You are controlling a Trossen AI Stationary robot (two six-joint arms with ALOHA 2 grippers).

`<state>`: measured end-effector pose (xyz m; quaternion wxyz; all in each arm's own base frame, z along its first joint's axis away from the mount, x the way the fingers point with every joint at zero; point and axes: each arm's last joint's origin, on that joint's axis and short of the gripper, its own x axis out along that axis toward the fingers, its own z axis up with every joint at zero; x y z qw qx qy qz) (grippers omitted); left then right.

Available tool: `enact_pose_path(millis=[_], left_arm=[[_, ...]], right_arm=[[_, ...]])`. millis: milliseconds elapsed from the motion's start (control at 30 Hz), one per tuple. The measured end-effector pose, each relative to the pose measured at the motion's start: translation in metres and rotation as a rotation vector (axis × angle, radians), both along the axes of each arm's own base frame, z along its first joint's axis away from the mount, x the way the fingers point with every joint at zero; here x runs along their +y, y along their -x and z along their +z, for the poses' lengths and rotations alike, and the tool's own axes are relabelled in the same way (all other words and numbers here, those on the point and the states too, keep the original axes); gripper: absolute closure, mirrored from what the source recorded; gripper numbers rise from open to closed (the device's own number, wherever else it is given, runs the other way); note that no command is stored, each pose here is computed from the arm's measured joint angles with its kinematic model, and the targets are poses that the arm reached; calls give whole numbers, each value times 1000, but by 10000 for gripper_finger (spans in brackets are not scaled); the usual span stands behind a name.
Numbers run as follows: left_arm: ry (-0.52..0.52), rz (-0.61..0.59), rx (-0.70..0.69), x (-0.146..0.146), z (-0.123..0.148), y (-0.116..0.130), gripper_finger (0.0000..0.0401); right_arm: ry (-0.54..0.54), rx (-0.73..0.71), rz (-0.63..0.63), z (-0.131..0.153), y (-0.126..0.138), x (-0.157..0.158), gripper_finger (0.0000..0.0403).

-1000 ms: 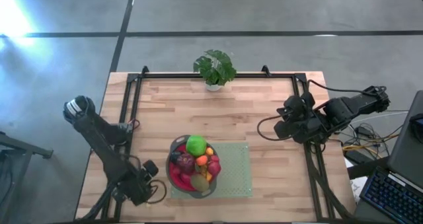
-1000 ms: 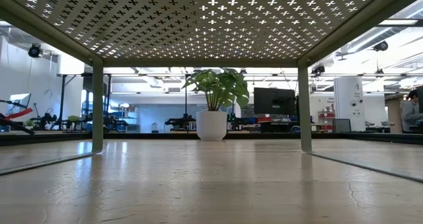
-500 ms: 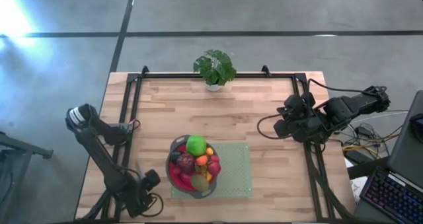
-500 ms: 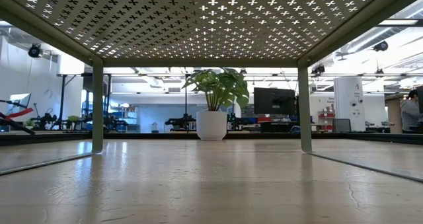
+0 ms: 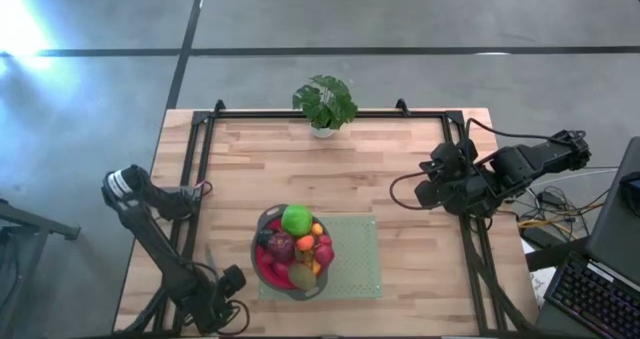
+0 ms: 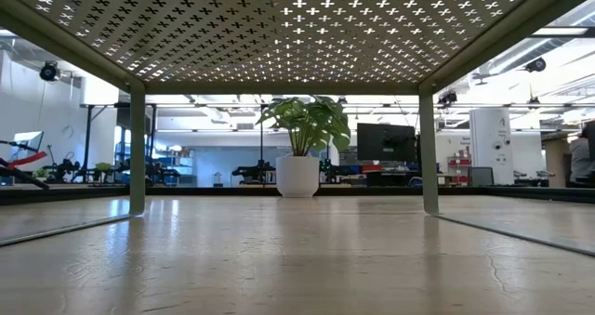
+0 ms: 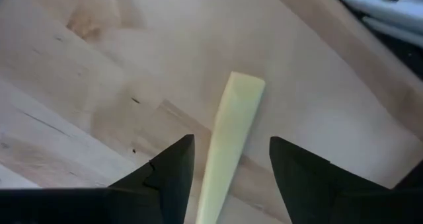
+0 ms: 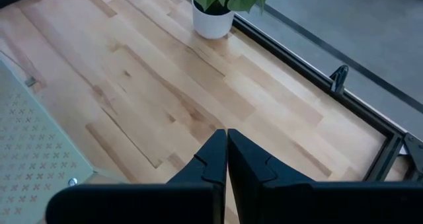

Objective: Pick & Place Fruit
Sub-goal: Put the yellow knife on the shelf

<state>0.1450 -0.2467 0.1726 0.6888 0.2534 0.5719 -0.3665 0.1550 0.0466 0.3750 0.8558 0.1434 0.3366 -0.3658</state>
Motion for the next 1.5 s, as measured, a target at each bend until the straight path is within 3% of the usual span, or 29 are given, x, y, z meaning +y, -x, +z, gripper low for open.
enact_pose_path(millis=[300, 767, 1033, 1133, 1233, 1400, 1500], left_arm=[[-87, -14, 49, 12, -12, 7, 234], [-120, -122, 35, 27, -29, 16, 273], [-140, -115, 33, 30, -31, 17, 343], [-156, -79, 46, 30, -23, 17, 353], [-256, -3, 76, 40, -12, 22, 354], [-270, 55, 21, 48, 34, 25, 356], [-235, 77, -99, 54, 61, 26, 356]], right_arm=[[0, -1, 0, 0, 0, 0, 394], [-10, -15, -12, 0, -1, 0, 394], [-10, -12, -12, -2, -2, 1, 394], [-8, -8, -11, -2, -2, 1, 394], [-8, -6, -9, -3, -2, 1, 394], [-8, -4, -9, -3, -2, 1, 394], [-6, 1, -9, -5, -2, 1, 394]])
